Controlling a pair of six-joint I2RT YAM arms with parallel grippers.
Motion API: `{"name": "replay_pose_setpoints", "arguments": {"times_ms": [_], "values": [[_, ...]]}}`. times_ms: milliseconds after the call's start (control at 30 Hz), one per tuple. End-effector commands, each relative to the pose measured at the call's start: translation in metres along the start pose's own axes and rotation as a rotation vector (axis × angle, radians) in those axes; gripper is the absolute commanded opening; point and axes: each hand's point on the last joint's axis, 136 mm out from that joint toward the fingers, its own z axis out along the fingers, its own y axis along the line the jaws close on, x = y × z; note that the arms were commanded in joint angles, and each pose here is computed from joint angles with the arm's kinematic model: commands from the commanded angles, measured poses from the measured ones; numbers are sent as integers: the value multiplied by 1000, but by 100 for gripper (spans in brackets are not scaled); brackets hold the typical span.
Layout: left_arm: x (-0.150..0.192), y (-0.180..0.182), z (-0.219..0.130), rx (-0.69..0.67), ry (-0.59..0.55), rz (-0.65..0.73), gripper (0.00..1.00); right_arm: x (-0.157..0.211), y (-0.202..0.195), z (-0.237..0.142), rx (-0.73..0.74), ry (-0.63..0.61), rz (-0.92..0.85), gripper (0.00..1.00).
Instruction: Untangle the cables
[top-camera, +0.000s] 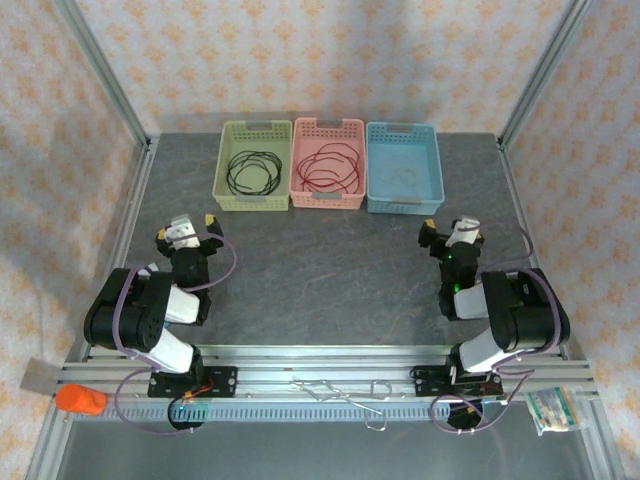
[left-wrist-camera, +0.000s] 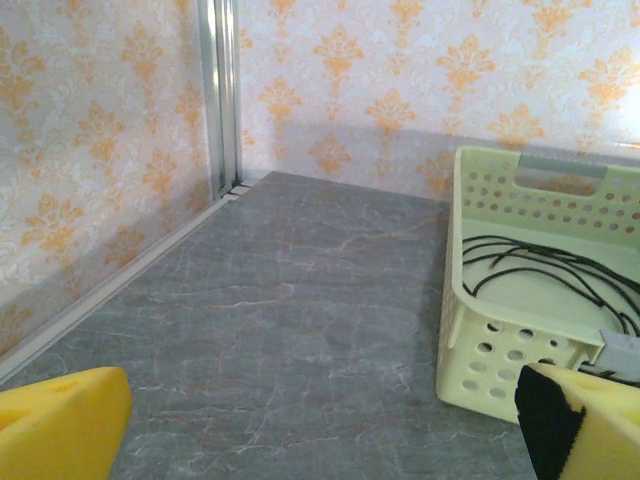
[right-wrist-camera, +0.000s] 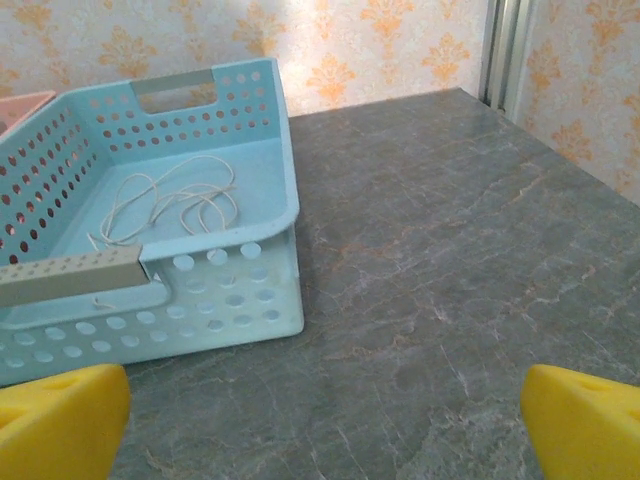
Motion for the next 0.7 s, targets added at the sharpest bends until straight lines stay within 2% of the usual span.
{"name": "replay_pose_setpoints", "arguments": {"times_ms": [0,200,400,667], "values": [[-2,0,3,0,1,-43,100,-17,2,6,-22,-45,32,100],[-3,-2,3,8,-5,-34,100,-17,2,5,-22,-47,29,100],[2,-28,7,143,34,25,100,-17,2,5,-22,-47,30,100],[3,-28,7,150,37,19,100,-17,2,5,-22,-47,29,100]]}}
